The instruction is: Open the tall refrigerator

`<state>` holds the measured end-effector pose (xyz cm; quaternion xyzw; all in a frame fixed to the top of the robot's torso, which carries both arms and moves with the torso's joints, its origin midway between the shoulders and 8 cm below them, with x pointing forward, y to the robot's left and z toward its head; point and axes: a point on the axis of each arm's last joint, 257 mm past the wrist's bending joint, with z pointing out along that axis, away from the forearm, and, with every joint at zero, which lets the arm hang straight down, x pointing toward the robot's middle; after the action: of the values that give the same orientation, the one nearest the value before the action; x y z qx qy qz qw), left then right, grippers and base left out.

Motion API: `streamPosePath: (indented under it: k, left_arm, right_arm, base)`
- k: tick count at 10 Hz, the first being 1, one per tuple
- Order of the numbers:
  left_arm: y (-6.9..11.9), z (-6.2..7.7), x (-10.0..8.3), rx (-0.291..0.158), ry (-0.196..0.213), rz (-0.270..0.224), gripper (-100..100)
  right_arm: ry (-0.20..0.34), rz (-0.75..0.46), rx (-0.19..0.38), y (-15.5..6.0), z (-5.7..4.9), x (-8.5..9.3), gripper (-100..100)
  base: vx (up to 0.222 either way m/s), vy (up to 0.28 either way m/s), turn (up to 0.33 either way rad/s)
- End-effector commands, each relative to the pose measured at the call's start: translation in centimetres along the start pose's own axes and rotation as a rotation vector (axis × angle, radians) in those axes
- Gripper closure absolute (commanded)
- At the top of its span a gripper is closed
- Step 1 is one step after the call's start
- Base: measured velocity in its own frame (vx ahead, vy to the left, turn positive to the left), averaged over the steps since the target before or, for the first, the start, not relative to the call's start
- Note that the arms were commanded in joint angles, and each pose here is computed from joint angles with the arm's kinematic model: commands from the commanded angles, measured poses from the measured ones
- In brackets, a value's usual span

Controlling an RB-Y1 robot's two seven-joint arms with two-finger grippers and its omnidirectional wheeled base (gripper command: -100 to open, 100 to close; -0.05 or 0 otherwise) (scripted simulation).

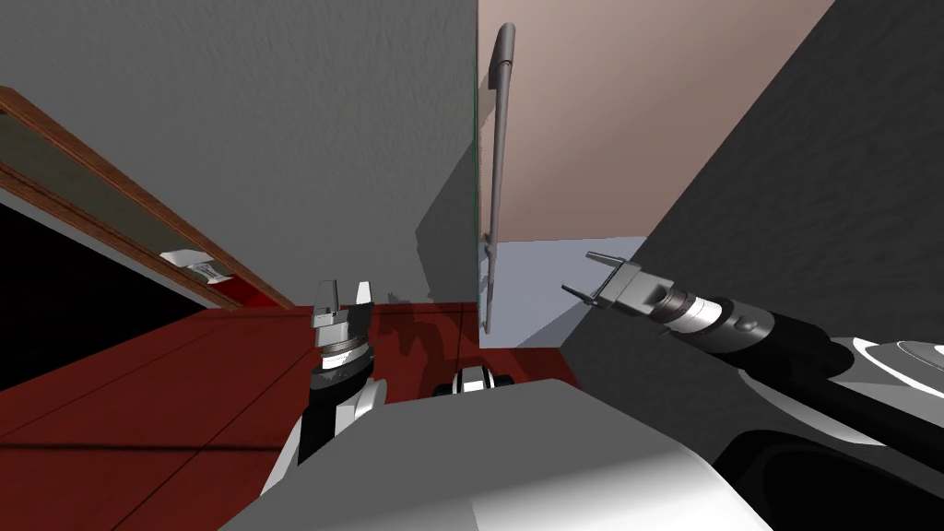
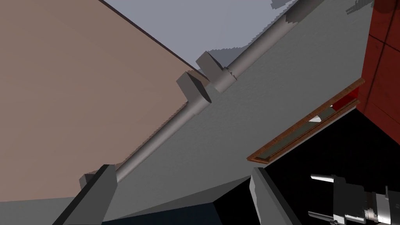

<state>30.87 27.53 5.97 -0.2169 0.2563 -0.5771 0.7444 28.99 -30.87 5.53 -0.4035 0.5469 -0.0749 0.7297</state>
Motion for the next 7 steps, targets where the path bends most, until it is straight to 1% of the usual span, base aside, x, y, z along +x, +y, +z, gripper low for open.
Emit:
streamPosePath:
  k: [1, 4, 7]
  left_arm:
    - [0.0, 0.0, 0.0, 0.0, 0.0, 0.0, 0]
    - [0.0, 0.0, 0.0, 0.0, 0.0, 0.0, 0]
    - [0.0, 0.0, 0.0, 0.0, 0.0, 0.0, 0]
  right_arm:
    - [0.047, 0.008, 0.046, -1.8, -0.5, 1.1, -100]
    - [0.083, 0.012, 0.085, -3.2, -0.7, 1.6, -100]
    - [0.128, 0.003, 0.12, -4.9, -1.1, 2.2, -100]
  base:
    - [0.125, 0.163, -0.044]
    - [0.144, 0.194, -0.059]
    - [0.167, 0.181, -0.057]
